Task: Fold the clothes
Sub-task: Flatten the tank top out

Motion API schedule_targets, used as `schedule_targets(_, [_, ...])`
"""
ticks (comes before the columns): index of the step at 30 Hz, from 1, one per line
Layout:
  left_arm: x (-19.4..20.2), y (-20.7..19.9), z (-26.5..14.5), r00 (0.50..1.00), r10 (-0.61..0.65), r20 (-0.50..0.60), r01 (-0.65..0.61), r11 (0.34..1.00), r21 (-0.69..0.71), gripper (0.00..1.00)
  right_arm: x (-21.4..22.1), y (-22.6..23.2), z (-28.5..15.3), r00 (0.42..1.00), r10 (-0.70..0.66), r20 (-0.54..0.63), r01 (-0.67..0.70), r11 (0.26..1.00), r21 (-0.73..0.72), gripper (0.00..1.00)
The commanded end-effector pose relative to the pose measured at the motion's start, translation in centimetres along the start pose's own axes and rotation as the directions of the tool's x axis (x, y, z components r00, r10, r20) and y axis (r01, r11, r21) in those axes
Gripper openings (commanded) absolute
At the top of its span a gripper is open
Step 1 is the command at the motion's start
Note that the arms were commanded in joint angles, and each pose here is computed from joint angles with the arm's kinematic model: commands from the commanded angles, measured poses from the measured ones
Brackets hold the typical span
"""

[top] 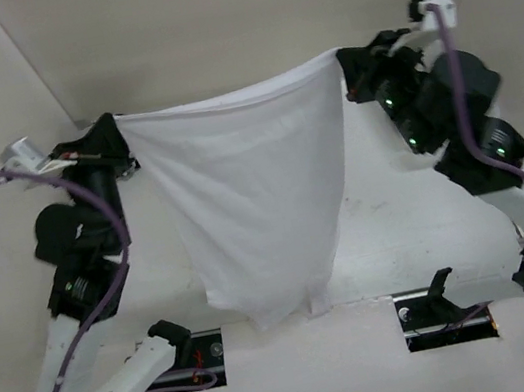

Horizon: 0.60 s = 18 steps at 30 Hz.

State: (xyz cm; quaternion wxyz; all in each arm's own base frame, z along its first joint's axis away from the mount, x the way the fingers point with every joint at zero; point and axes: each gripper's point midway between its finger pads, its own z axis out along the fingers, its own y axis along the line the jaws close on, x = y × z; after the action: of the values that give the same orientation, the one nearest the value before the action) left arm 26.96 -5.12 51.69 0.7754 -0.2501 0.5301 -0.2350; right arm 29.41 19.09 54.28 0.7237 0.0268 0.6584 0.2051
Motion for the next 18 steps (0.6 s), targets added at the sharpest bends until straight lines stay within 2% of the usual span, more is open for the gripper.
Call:
schedule_targets(1, [9.1, 4.1, 5.8, 0.990, 0.043, -0.133, -0.055, 0.994, -0.090, 0.00, 5.7, 0.4, 5.6, 0.989, 0.053, -0.136, -0.067, 0.992, -0.103, 0.00])
schedule_targets(4, [12.3, 5.3, 10.6, 0.973, -0.052, -0.224, 0.031, 0.995, -0.096, 0.00, 6.7, -0.7, 9.5, 0.986, 0.055, -0.160, -0.069, 0.994, -0.082, 0.00])
schedule_targets(5, [13.0, 5.4, 14.4, 0.961, -0.115, -0.253, 0.091, 0.990, -0.105, 0.00, 5.6, -1.5, 12.3, 0.988, 0.058, -0.142, -0.067, 0.996, -0.064, 0.00])
schedule_targets(7, [11.5, 4.0, 17.4, 0.962, -0.130, -0.240, 0.112, 0.990, -0.085, 0.00, 3.3, -1.6, 14.0, 0.992, 0.061, -0.111, -0.068, 0.996, -0.061, 0.00])
schedule_targets(9, [8.4, 1.7, 19.6, 0.975, -0.107, -0.194, 0.100, 0.994, -0.045, 0.00, -1.6, -1.2, 14.9, 0.997, 0.074, -0.020, -0.076, 0.994, -0.084, 0.00])
schedule_targets(12, [3.7, -0.9, 20.4, 0.988, -0.092, -0.122, 0.093, 0.996, 0.002, 0.00, -7.5, -0.8, 13.4, 0.988, 0.104, 0.118, -0.087, 0.987, -0.136, 0.00])
schedule_targets(14, [1.5, -2.1, 20.2, 0.994, -0.076, -0.084, 0.078, 0.996, 0.031, 0.00, -9.3, -0.9, 11.9, 0.982, 0.119, 0.148, -0.096, 0.983, -0.157, 0.00])
schedule_targets(18, [-0.6, -1.7, 18.9, 0.999, -0.029, -0.042, 0.030, 0.999, 0.026, 0.00, -8.3, -1.5, 10.3, 0.990, 0.095, 0.103, -0.078, 0.985, -0.156, 0.00])
